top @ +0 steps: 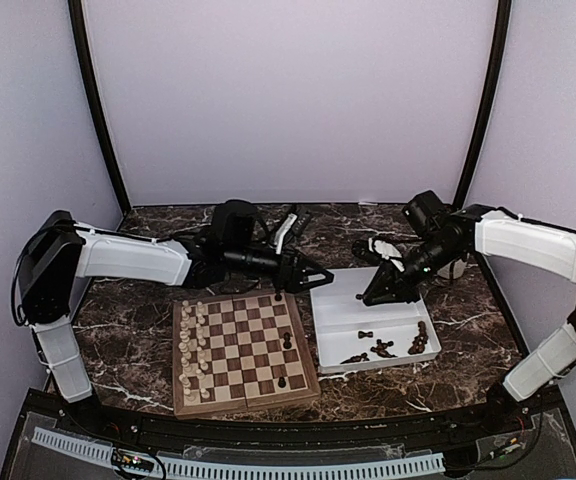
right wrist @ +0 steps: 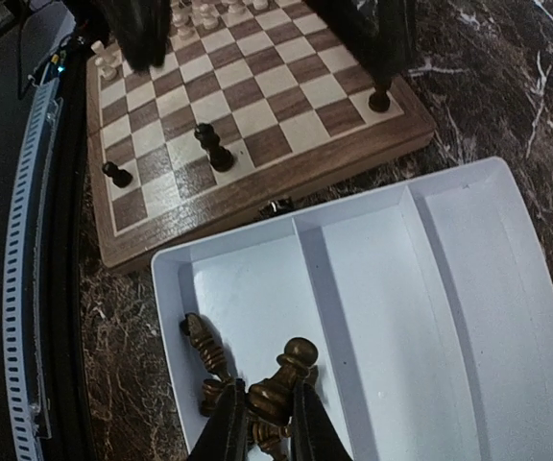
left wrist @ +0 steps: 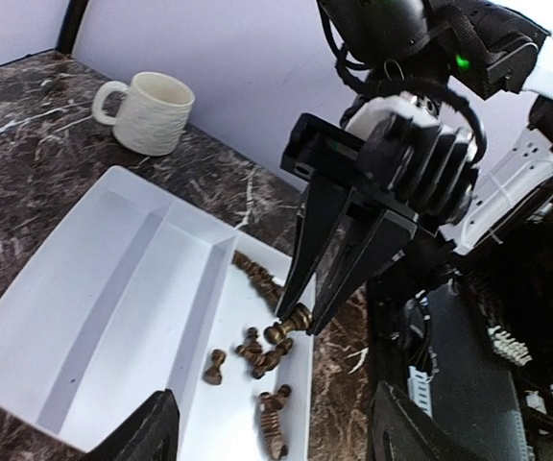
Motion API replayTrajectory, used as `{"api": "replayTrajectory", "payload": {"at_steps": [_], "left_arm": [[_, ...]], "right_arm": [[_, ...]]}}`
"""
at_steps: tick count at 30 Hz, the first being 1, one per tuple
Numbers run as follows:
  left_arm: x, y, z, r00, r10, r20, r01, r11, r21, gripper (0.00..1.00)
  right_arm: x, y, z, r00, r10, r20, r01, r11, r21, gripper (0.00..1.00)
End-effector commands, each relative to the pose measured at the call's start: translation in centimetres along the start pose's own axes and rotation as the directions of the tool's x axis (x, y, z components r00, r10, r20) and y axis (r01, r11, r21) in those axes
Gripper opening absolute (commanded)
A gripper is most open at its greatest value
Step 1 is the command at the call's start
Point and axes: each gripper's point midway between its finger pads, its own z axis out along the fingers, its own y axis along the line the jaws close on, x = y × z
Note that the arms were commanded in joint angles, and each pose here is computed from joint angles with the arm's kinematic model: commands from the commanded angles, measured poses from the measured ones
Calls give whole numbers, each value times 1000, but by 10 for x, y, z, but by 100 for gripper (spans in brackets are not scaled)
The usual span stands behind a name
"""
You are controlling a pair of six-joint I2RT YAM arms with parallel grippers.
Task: Set up the chess pieces on the board
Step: Pick up the pawn from the storage box, then pass from the right arm to the left
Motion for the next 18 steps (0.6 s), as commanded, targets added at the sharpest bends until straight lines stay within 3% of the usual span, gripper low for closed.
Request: {"api": "replayTrajectory", "payload": {"at_steps": [1, 11, 18], "left_arm": [[-16, -35, 1, 998, 14, 61, -28, 971, 237, 72], [-19, -54, 3, 998, -24, 56, 0, 920, 391, 69], [-22, -61, 3, 998, -56, 36, 33, 881, 472, 59]], "right_arm": [[-49, 24, -28, 987, -18, 161, 38, 992, -124, 10], [-92, 26, -50, 967, -38, 253, 80, 984, -159, 11], [-92, 27, -45, 970, -32, 243, 74, 983, -168, 12]]}}
